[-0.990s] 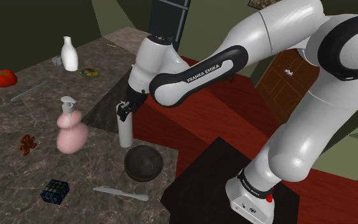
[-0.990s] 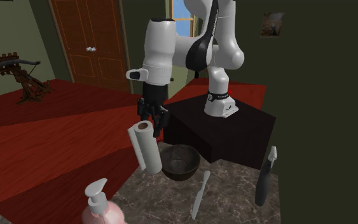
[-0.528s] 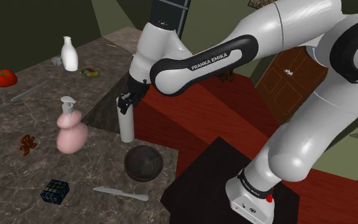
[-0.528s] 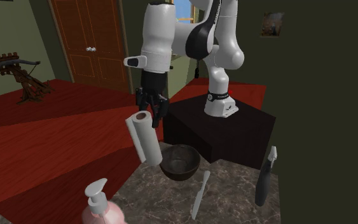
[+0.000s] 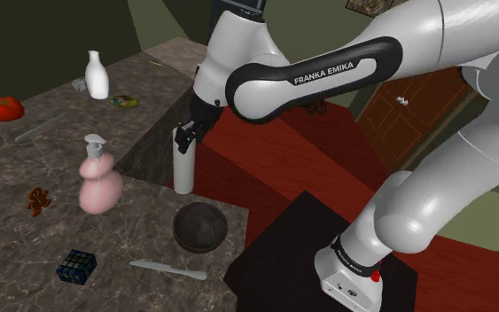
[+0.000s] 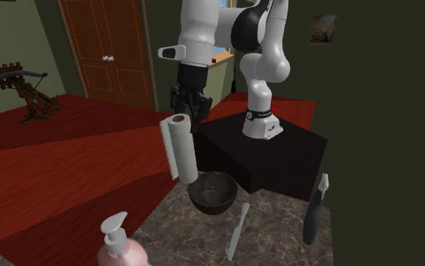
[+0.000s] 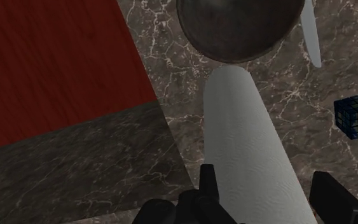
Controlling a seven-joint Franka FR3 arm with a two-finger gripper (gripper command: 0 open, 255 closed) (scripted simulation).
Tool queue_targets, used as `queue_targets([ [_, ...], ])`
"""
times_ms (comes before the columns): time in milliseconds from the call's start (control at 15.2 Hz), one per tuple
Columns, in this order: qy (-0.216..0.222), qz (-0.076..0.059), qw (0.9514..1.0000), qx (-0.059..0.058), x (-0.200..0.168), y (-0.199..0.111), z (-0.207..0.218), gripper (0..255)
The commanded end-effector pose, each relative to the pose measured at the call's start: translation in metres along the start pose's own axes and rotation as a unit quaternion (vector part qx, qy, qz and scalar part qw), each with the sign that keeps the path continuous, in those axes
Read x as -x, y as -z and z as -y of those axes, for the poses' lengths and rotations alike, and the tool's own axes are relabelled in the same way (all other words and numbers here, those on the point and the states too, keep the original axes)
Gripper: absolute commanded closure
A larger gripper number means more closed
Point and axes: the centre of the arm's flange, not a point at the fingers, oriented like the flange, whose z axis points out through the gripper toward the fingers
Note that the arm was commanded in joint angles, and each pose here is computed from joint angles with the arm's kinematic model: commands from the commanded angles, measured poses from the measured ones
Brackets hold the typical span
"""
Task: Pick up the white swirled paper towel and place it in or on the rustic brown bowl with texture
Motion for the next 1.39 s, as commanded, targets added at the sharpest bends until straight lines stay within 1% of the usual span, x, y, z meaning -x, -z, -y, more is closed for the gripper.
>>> queue_targets([
  [0, 0.0, 0.0, 1.0, 0.0, 0.021, 0.016, 0.001, 255],
  [396, 0.0, 0.0, 1.0, 0.0, 0.08, 0.068, 0.005, 255],
  [462, 0.0, 0.0, 1.0, 0.0, 0.095, 0.081, 0.006, 255],
  [1320, 0.0, 0.0, 1.0, 0.0, 0.111, 0.014, 0.006, 255],
])
